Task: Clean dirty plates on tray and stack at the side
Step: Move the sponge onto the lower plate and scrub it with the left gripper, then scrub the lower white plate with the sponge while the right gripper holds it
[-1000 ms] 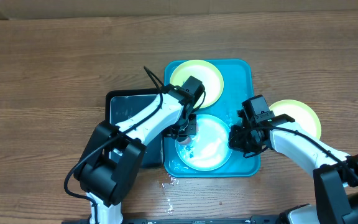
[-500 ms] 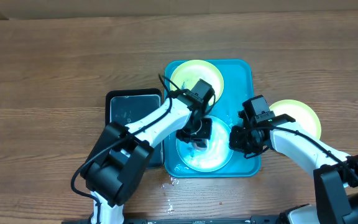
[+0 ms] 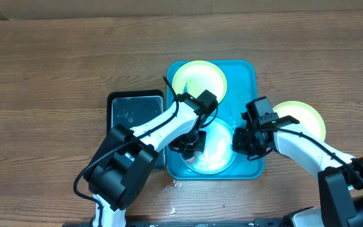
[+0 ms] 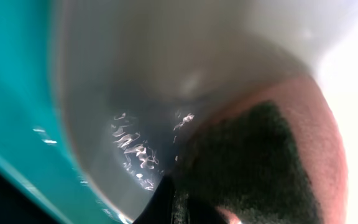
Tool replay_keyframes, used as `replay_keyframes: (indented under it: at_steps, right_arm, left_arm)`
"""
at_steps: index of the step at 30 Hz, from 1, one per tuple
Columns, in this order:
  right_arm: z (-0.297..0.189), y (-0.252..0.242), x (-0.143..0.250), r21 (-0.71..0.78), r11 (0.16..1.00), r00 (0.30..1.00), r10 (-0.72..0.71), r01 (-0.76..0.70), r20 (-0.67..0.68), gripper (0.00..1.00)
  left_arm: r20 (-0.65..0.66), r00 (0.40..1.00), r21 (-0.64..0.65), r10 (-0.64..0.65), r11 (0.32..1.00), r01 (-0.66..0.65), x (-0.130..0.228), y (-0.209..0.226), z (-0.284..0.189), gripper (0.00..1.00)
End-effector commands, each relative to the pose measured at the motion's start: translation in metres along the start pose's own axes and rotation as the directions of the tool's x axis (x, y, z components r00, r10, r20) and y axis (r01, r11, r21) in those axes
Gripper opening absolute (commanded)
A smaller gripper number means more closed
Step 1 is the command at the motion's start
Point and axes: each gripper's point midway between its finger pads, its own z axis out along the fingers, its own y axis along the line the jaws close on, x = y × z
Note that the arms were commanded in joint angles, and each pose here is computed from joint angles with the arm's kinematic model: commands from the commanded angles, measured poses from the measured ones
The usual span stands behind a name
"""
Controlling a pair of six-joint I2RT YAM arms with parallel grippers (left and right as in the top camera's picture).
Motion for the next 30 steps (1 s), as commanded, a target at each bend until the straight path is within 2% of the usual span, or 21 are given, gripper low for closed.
replay_keyframes:
  at_steps: [1, 4, 7, 10, 13, 17, 23, 30]
  right_arm:
    - [0.006, -0.018, 0.007, 0.077, 0.997, 1.000, 0.019, -0.018, -0.008, 0.07]
    - [0.006, -0.018, 0.007, 0.077, 0.997, 1.000, 0.019, -0.018, -0.008, 0.07]
    - [0.006, -0.018, 0.007, 0.077, 0.997, 1.000, 0.019, -0.018, -0.008, 0.07]
    - [0.006, -0.018, 0.007, 0.077, 0.997, 1.000, 0.019, -0.018, -0.008, 0.07]
    - [0.006, -0.018, 0.007, 0.077, 0.997, 1.000, 0.019, -0.018, -0.007, 0.07]
    - [0.006, -0.018, 0.007, 0.077, 0.997, 1.000, 0.019, -0.018, -0.008, 0.07]
    - [0.006, -0.018, 0.007, 0.077, 0.997, 1.000, 0.019, -0.018, -0.008, 0.07]
    - [0.006, -0.018, 0.007, 0.078, 0.997, 1.000, 0.019, -0.018, -0.008, 0.06]
  left_arm:
    - [0.173, 0.984, -0.301, -0.032, 0.950, 0.083, -0.040, 0.067, 0.002, 0.04]
    - [0.185, 0.979, -0.264, -0.081, 0.956, 0.128, -0.050, 0.075, -0.003, 0.04]
    - [0.156, 0.977, -0.132, -0.145, 0.977, 0.167, -0.058, 0.067, -0.006, 0.04]
    - [0.098, 0.980, 0.077, -0.171, 0.984, 0.164, -0.061, 0.038, -0.005, 0.04]
    - [0.070, 0.988, 0.272, -0.136, 0.956, 0.112, -0.065, -0.002, -0.007, 0.04]
    - [0.071, 0.996, 0.424, -0.046, 0.906, 0.012, -0.063, -0.051, -0.010, 0.04]
    - [0.031, 0.996, 0.497, 0.083, 0.863, -0.087, -0.038, -0.099, 0.003, 0.04]
    - [-0.027, 0.993, 0.464, 0.117, 0.881, -0.091, -0.019, -0.094, 0.007, 0.04]
